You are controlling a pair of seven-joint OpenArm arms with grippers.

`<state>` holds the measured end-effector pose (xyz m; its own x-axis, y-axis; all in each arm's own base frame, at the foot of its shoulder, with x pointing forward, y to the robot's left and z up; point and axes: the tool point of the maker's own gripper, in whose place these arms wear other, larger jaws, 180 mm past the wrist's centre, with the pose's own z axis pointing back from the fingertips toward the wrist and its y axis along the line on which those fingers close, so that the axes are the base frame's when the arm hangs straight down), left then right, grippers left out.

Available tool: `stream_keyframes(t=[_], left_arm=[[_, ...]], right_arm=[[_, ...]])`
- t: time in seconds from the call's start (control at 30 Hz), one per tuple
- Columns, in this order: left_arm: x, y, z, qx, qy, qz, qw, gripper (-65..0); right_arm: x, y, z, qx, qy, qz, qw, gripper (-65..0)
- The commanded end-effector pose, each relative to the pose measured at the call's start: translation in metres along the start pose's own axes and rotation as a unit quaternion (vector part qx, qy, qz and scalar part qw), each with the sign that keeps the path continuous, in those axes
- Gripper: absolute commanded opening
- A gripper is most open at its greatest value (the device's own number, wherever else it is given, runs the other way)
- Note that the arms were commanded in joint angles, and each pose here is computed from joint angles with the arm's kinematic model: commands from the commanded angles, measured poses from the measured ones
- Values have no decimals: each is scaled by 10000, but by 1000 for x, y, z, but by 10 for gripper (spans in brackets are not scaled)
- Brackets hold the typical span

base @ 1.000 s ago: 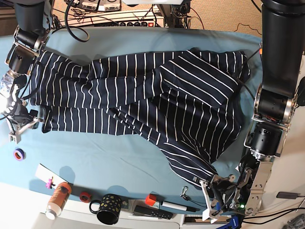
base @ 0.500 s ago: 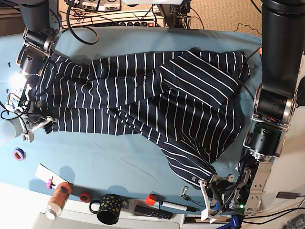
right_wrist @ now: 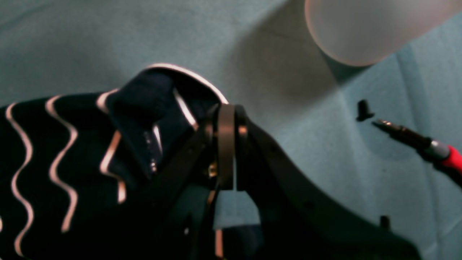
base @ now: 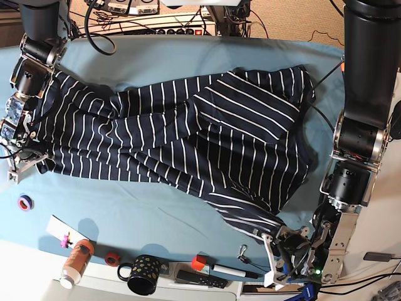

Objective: Layout the t-shirt on the table in an organized manner, then fold the t-shirt properly
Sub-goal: 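Pull the held hem with the left gripper to straighten the shirt, then fold the held hem with the left gripper up toward the collar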

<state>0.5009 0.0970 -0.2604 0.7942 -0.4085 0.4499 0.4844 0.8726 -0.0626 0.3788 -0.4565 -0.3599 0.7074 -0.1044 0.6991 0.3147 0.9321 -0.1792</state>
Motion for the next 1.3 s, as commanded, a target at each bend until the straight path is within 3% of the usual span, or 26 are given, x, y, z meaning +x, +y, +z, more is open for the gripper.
stream_keyframes(t=[0.0,0.57,0.87,1.27], left_arm=[[28,-2,23,1,-382,-196,9991,-650],[9,-58,5,-1091,-126,-567,9923,-650],[-26,-51,-13,-1128,206,-431,9925,-650],[-82,-48,-15,-716,148,-1097,9913,-650]], right_arm=[[27,-13,7,-120,-335,-23,9994,-650],[20,-5,5,-23,-185,-19,9998,-650],[20,-3,5,30,-193,18,9998,-650],[20,-3,5,29,-187,19,9998,-650]])
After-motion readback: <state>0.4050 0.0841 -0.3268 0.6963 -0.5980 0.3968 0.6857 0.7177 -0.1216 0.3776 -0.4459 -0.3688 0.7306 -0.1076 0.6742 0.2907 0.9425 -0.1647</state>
